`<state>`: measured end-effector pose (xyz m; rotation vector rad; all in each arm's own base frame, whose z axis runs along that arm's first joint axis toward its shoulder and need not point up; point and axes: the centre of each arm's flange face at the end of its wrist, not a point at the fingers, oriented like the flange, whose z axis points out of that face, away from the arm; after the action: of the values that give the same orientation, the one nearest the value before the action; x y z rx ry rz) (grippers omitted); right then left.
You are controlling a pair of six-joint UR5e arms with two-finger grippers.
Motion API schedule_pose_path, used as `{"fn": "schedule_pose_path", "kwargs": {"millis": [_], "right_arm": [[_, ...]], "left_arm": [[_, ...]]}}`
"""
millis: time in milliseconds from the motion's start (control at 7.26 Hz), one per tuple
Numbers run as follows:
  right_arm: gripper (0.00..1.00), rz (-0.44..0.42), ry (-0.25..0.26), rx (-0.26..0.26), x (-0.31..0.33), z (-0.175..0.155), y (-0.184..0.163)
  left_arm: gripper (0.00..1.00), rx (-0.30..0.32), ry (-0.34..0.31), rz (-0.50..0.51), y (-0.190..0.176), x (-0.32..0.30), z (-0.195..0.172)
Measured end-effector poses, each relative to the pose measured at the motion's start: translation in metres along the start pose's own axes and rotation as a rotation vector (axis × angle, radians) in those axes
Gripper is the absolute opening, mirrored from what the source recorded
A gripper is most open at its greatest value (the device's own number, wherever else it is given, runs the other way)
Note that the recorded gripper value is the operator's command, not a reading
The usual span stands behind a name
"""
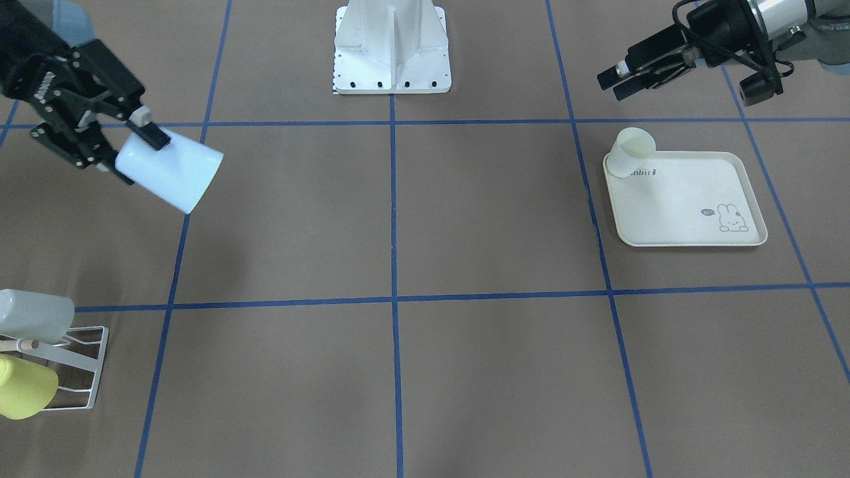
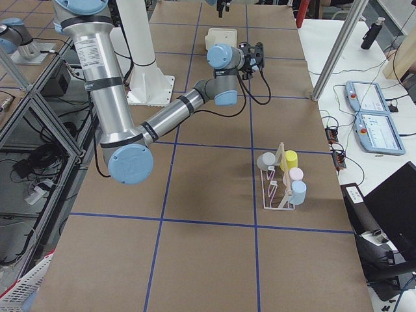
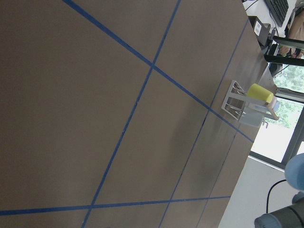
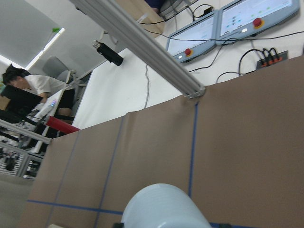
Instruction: Transfer IKEA cup to right arm and place on rack
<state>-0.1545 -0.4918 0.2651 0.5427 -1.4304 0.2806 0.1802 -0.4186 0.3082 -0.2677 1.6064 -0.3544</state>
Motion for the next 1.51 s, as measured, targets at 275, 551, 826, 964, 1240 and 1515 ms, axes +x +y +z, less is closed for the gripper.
{"fn": "schedule_pose_path", "kwargs": {"millis": [275, 551, 826, 964, 1240, 1515], "right_arm": [[0.26, -0.139, 0.228, -0.011, 0.073, -0.031, -0.019], [0.26, -0.260, 0.421, -0.090, 0.125, -0.053, -0.033], [0.26, -0.337, 0.558, -0.208, 0.159, -0.061, -0.043], [0.25, -0.356, 0.596, -0.249, 0.171, -0.064, -0.047], [0.26, -0.356, 0.631, -0.284, 0.188, -0.061, -0.057], [0.25, -0.373, 0.647, -0.304, 0.203, -0.059, -0.067]], "left_arm": [[1.00, 0.016, -0.016, -0.004, -0.005, -0.002, -0.002], [1.00, 0.039, -0.029, 0.001, -0.011, -0.002, -0.007], [1.00, 0.082, -0.060, 0.052, -0.023, -0.003, -0.017], [1.00, 0.103, -0.079, 0.066, -0.029, -0.008, -0.023], [1.00, 0.151, -0.131, 0.107, -0.043, -0.025, -0.037], [1.00, 0.243, -0.182, 0.174, -0.061, -0.037, -0.051]]}}
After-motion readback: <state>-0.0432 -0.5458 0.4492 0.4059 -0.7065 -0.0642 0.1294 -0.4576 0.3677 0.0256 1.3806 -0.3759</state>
